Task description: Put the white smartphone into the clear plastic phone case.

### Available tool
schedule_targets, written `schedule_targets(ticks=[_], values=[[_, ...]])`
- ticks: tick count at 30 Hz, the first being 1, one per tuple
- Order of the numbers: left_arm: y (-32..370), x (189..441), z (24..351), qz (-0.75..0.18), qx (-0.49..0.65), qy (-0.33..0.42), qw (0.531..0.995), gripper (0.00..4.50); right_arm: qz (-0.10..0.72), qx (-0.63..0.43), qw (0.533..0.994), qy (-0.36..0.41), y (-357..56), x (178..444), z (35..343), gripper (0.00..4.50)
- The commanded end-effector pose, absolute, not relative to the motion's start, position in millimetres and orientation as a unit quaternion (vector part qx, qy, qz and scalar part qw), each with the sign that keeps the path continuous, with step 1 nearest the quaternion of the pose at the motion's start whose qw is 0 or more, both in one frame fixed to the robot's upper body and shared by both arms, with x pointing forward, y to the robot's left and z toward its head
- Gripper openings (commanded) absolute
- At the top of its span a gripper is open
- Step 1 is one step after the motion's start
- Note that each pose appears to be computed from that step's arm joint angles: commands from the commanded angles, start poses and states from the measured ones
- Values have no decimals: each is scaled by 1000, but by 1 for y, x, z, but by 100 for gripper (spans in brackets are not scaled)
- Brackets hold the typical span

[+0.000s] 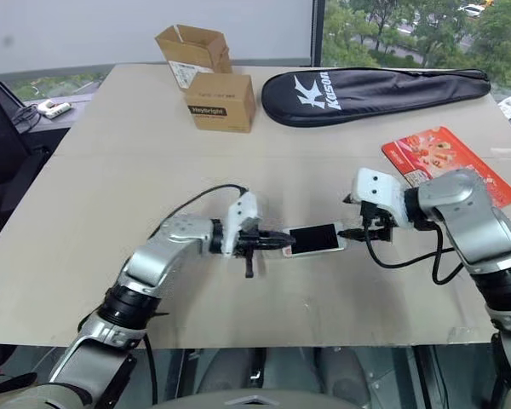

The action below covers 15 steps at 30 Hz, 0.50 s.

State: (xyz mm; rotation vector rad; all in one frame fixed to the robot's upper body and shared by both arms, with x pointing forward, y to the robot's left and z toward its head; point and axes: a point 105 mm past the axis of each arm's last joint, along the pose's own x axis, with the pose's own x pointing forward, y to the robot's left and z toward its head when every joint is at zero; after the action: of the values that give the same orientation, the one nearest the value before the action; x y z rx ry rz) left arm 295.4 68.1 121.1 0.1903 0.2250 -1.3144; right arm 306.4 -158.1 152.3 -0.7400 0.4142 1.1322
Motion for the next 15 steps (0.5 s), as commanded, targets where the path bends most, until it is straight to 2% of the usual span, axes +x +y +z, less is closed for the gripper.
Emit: schedule_targets(ticks=[1, 4, 5, 8, 15], values=[[95, 293, 136, -582, 117, 91, 800, 0, 492, -355, 775, 177, -171, 309, 163, 183], [113, 291, 121, -560, 124, 124, 809, 0, 476, -366, 776, 191, -180, 313, 154, 27], [116, 290, 115, -558, 134, 135, 808, 0, 473, -372, 774, 196, -182, 314, 152, 4], [115, 286, 98, -566, 143, 163, 795, 0, 472, -385, 766, 205, -184, 316, 144, 4], [99, 297, 91, -579, 144, 177, 783, 0, 465, -402, 755, 227, -190, 315, 135, 4]])
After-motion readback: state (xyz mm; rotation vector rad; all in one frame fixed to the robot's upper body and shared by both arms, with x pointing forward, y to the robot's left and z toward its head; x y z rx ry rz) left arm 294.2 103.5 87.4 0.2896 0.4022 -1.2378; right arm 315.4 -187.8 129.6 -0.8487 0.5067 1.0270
